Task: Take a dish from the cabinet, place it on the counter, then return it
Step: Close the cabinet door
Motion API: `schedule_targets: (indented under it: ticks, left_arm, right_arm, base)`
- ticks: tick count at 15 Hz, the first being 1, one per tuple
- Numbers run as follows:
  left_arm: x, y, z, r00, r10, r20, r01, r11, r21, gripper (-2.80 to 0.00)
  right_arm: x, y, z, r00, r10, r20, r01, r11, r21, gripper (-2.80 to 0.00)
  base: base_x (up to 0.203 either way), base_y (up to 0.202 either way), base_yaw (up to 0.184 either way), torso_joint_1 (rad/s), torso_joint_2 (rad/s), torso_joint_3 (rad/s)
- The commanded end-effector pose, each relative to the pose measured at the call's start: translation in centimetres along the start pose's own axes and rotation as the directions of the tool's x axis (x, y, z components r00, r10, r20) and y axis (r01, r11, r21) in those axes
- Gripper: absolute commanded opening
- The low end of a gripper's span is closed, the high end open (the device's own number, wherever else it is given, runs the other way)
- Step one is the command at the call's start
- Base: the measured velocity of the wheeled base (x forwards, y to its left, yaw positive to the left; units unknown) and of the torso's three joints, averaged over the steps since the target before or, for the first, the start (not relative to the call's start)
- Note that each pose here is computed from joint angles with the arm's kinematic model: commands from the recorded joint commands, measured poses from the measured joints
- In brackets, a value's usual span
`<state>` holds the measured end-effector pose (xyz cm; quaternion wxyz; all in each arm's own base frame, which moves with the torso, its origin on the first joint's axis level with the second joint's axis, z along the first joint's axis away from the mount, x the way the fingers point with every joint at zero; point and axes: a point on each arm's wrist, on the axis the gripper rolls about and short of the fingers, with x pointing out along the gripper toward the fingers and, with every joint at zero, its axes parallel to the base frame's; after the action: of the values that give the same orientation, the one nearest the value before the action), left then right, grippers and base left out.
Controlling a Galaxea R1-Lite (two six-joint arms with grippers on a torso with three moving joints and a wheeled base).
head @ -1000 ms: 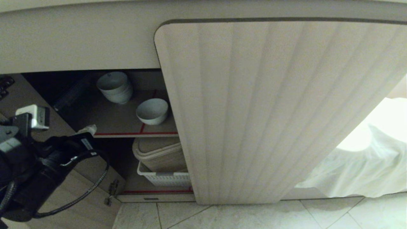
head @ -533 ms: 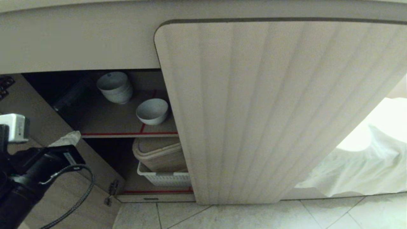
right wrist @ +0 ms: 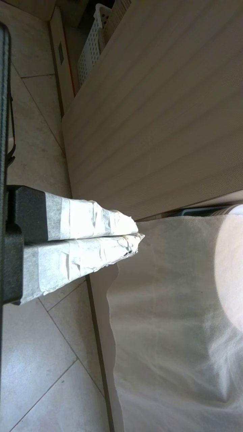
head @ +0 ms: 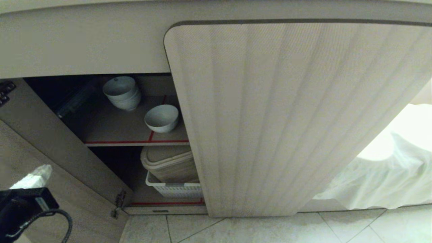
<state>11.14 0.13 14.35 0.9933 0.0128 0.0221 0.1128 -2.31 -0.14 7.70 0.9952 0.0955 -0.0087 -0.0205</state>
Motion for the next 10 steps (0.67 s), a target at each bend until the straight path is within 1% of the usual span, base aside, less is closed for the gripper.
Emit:
schedule_targets:
  ticks: [1,3,5,8,10]
  left_arm:
    - [-2.0,0.6,0.7,0.996,0.001,0.089,0.001,1.000,-0.025,-2.80]
    - [-3.6,1.0,0.6,0.993,-0.020,0.113,0.024,0.999,-0.030,-2.80]
    - [-5.7,1.4,0.1,0.989,-0.067,0.131,0.072,0.997,-0.028,-2.80]
    - [-8.8,2.1,-2.1,0.988,-0.114,0.105,0.116,0.993,-0.016,-2.80]
    - [-10.6,2.5,-4.0,0.989,-0.123,0.077,0.123,0.992,0.001,-2.80]
  right_arm:
    - [0.0,0.0,0.0,1.000,-0.001,-0.001,0.001,1.000,0.000,-2.80]
    - [0.0,0.0,0.0,1.000,-0.001,-0.001,0.001,1.000,0.001,-2.80]
    - [0.0,0.0,0.0,1.000,-0.001,-0.001,0.001,1.000,0.001,-2.80]
    - [0.0,0.0,0.0,1.000,-0.001,-0.001,0.001,1.000,0.001,-2.80]
    - [0.0,0.0,0.0,1.000,-0.001,-0.001,0.001,1.000,0.001,-2.80]
  base:
    - [0.000,0.000,0.000,0.000,0.00,0.000]
    - [0.000,0.000,0.000,0.000,0.00,0.000]
    - [0.000,0.000,0.000,0.000,0.00,0.000]
    - [0.000,0.000,0.000,0.000,0.00,0.000]
    - [0.000,0.000,0.000,0.000,0.00,0.000]
